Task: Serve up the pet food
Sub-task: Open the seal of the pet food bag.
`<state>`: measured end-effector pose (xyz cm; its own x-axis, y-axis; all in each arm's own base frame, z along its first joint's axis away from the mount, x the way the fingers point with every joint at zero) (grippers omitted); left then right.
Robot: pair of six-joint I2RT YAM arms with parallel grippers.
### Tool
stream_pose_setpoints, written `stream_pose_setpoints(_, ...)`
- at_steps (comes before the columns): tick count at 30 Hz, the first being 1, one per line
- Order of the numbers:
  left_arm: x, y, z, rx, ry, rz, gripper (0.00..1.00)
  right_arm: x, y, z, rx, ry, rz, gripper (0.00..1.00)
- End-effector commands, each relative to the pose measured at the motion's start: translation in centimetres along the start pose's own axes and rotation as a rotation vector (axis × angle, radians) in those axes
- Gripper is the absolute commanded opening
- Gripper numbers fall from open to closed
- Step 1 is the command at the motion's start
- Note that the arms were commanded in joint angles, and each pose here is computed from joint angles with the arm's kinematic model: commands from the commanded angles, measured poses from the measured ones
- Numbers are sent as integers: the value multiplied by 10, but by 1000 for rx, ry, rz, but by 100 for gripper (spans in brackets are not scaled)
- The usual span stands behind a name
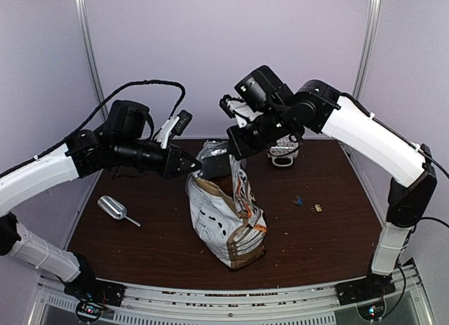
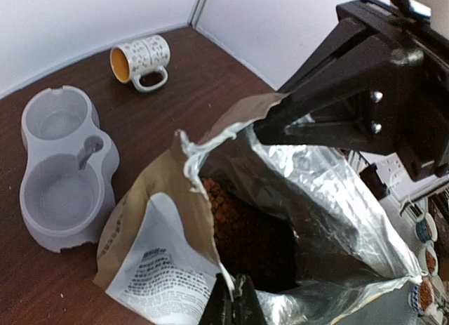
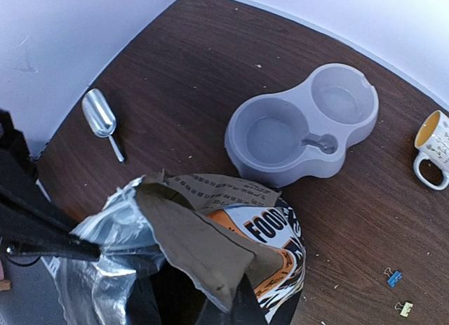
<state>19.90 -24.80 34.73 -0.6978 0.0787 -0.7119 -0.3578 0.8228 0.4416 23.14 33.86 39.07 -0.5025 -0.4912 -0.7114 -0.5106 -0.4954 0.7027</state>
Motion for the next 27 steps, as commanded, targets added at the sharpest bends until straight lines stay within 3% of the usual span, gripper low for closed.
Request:
stream_pose_setpoints(1,-69,63,-38,179,-145,-217,0,-12,56,2,-188,10,-137,0)
stream_pose_setpoints(6,-87,49,-22,224,-93,-110,0,-2,45,13,-253,-20,-111,0)
stream_pose_setpoints(11,-90,38,-12,141,-76,-92,0,5,30,11,-168,-101,-134,0)
stream_pose_setpoints(13,-87,38,-10,123,-58,-90,11,8,27,9,-137,-128,-152,0)
stream_pose_setpoints(16,-78,36,-9,92,-35,-81,46,8,24,8,-111,-142,-178,0)
stream_pose_setpoints(19,-66,28,-12,82,-5,-35,72,7,23,9,-79,-133,-187,0)
stream_pose_setpoints(23,-49,19,-11,-36,10,36,90,7,22,8,-44,-117,-196,0)
stream_pose_setpoints(27,-36,20,-1,-218,20,49,97,10,22,7,-32,-107,-201,0)
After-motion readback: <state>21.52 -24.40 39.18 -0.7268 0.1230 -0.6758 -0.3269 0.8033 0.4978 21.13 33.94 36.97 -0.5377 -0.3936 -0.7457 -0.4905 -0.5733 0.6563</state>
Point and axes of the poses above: each gripper's point midway between its finger pads, its own y axis back along the fingers, its own z axis along the line the jaws close on, x = y × z, the point moved 10 cm from there along y, back along the fingers, and after that the axes turned 12 degrees about y, right-handed, at the moved point
